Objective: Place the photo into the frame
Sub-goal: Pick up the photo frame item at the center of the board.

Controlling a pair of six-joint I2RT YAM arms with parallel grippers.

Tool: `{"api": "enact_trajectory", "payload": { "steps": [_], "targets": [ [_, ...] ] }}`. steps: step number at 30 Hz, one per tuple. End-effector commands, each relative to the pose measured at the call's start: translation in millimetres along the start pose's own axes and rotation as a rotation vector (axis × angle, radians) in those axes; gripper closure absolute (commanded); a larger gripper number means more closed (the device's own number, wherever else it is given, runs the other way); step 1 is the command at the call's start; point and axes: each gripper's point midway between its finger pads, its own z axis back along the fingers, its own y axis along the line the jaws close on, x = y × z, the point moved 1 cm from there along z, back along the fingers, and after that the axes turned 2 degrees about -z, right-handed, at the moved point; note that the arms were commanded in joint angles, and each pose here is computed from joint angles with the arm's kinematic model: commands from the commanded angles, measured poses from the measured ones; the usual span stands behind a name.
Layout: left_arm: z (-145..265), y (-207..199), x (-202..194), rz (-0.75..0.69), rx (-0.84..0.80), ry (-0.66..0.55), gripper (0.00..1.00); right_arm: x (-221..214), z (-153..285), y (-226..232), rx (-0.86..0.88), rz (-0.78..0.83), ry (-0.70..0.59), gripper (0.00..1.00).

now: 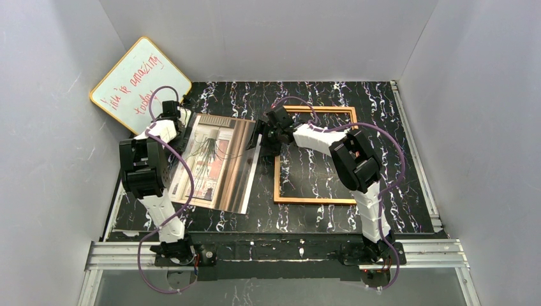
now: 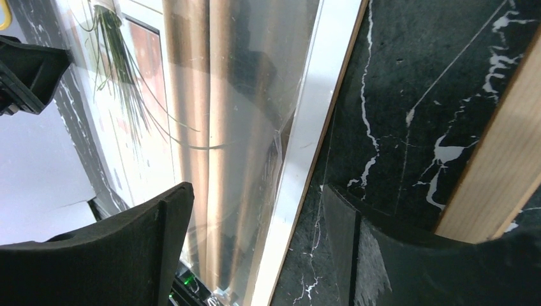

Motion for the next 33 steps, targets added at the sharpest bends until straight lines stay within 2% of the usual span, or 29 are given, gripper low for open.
{"api": "enact_trajectory", "payload": {
  "steps": [1, 9, 16, 33],
  "targets": [
    [0, -36, -28, -0.025, -0.146, 0.061, 0.34, -30, -18, -33, -0.073, -0.041, 0.101, 0.18],
    [4, -58, -37, -0.043, -0.271, 0.091, 0.37, -33, -21, -30, -0.046, -0.061, 0.113, 0.20],
    [1, -72, -52, -0.072, -0.316, 0.135, 0.43, -30, -14, -13, -0.012, -0.049, 0.100, 0.22],
    [-3, -84, -66, -0.134, -0.304, 0.177, 0.46, -14, 21, 44, 0.086, 0.095, -0.017, 0.25]
  ]
}}
